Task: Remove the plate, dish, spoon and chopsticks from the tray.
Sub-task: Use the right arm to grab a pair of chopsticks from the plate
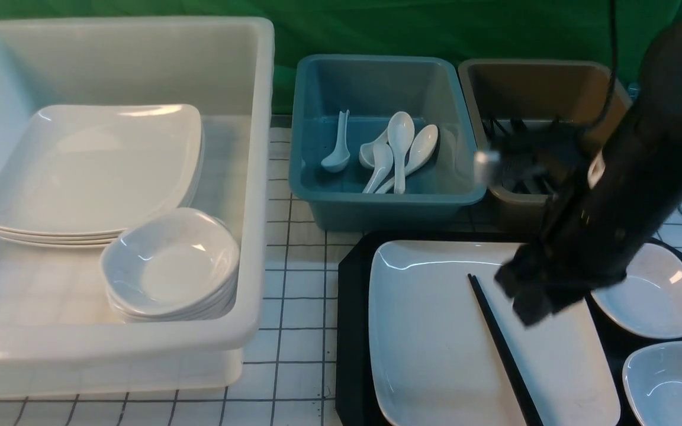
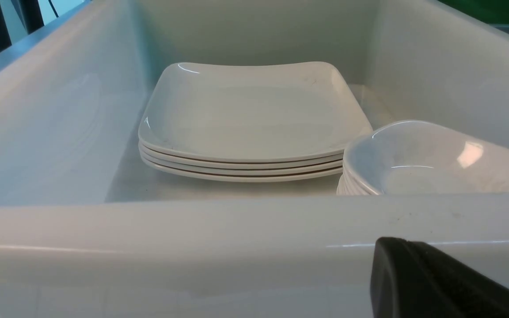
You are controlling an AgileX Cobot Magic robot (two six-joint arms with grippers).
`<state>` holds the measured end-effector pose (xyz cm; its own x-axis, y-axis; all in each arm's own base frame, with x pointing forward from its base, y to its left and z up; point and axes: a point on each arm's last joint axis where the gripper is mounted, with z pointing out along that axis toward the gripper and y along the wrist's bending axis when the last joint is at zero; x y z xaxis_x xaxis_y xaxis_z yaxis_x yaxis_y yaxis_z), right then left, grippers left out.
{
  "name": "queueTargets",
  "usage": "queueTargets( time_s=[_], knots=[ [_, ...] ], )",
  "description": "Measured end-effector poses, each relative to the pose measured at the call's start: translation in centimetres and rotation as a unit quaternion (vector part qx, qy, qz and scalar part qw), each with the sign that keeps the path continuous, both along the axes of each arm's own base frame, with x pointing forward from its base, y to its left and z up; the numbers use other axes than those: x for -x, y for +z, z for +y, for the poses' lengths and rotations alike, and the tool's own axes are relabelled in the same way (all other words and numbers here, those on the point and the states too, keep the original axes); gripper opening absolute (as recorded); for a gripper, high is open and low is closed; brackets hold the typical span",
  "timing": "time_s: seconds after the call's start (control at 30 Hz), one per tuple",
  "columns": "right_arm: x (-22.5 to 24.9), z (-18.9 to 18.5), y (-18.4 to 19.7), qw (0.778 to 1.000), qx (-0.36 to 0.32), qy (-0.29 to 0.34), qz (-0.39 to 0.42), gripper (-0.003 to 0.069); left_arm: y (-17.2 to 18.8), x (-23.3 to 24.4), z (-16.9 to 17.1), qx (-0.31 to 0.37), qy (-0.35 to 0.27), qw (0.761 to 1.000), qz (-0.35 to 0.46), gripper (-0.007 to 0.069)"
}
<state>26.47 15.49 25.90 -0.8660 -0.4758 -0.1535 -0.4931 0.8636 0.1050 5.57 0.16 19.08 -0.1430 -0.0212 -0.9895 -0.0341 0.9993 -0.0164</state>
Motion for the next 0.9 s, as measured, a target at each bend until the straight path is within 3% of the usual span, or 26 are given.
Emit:
queueTargets(
  time_s=[0.13, 0.37, 0.67, 0.77, 0.9],
  knots=[
    [0.8, -0.4, -4.5, 0.999, 0.018, -0.027, 0.014, 0.0462, 0.0, 0.0, 0.0, 0.000, 0.000, 1.000, 0.000, 0.0005],
    [0.5, -0.8, -8.1, 0.997, 0.045, -0.050, 0.032, 0.0445, 0.0, 0.0, 0.0, 0.000, 0.000, 1.000, 0.000, 0.0005],
    [-0.2, -0.3, -9.6, 0.997, 0.037, -0.057, 0.030, 0.0271, 0.0, 0.0, 0.0, 0.000, 0.000, 1.000, 0.000, 0.0005],
    [-0.1, -0.3, -9.6, 0.997, 0.038, -0.053, 0.031, 0.0129, 0.0, 0.0, 0.0, 0.000, 0.000, 1.000, 0.000, 0.0005],
    [0.2, -0.5, -9.5, 0.997, 0.044, -0.046, 0.044, 0.0121, 0.0, 0.0, 0.0, 0.000, 0.000, 1.000, 0.000, 0.0005]
  ],
)
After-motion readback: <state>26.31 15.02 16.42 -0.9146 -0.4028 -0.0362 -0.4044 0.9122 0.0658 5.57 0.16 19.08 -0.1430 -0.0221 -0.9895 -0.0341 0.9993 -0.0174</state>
